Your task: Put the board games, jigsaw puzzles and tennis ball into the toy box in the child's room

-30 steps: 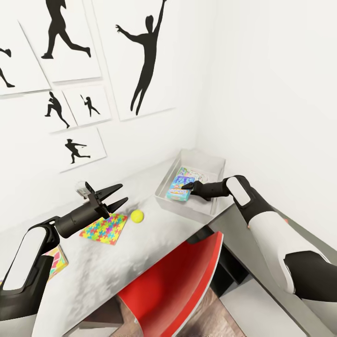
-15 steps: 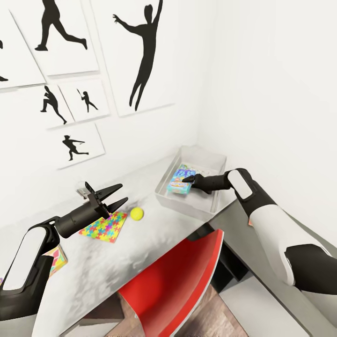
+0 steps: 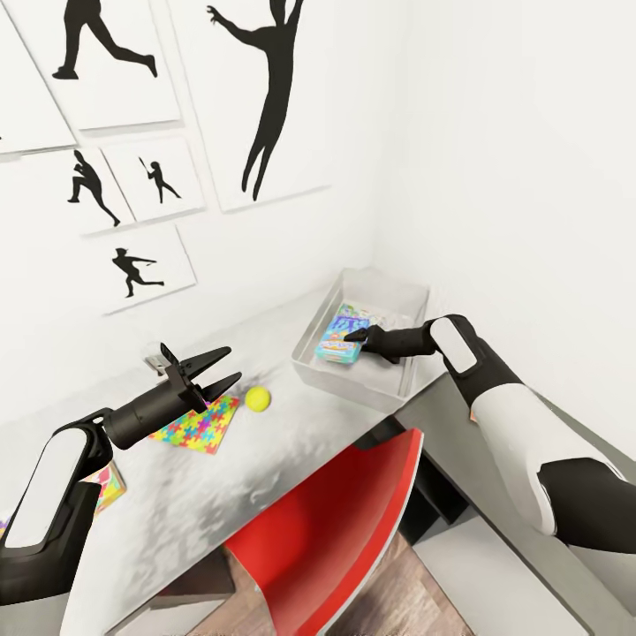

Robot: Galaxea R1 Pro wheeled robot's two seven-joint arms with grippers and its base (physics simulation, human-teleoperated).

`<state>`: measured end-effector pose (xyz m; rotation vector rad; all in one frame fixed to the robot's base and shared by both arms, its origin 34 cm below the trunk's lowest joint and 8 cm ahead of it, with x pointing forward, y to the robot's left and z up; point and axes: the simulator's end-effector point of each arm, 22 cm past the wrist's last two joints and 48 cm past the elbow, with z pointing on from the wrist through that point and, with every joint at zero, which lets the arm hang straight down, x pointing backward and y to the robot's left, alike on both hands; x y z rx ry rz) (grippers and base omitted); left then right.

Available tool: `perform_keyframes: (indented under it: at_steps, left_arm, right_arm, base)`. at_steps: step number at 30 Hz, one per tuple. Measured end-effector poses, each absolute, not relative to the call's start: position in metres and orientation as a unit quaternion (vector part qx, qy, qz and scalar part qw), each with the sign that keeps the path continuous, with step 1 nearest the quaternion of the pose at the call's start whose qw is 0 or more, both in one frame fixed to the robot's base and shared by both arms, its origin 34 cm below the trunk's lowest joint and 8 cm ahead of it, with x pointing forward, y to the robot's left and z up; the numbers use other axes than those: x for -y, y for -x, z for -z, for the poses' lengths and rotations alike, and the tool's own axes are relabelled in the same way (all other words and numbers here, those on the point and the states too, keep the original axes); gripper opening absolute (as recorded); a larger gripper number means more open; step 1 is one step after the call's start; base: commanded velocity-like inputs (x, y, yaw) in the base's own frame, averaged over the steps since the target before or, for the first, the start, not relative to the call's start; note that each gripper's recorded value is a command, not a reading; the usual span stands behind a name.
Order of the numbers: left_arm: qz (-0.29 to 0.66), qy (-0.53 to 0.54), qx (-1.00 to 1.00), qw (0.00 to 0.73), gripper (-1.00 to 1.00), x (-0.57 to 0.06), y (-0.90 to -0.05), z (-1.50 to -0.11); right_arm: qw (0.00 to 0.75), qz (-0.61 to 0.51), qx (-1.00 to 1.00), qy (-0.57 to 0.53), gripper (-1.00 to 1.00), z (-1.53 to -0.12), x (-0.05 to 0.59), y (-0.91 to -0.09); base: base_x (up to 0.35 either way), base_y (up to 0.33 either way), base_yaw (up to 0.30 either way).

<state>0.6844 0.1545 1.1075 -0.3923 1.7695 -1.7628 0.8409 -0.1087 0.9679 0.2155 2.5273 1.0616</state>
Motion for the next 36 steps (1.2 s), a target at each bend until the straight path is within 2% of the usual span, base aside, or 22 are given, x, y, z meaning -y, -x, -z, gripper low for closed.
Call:
perform_keyframes:
  at_steps: [36]
  left_arm:
    - [0.660, 0.166, -0.675, 0.283, 1.00, -0.155, -0.689, -1.076]
  right_arm:
    - [0.170, -0.379, -0.905, -0.087, -1.00, -0.928, 0.107, -0.838]
  base:
    - [0.000, 0.000, 0.000]
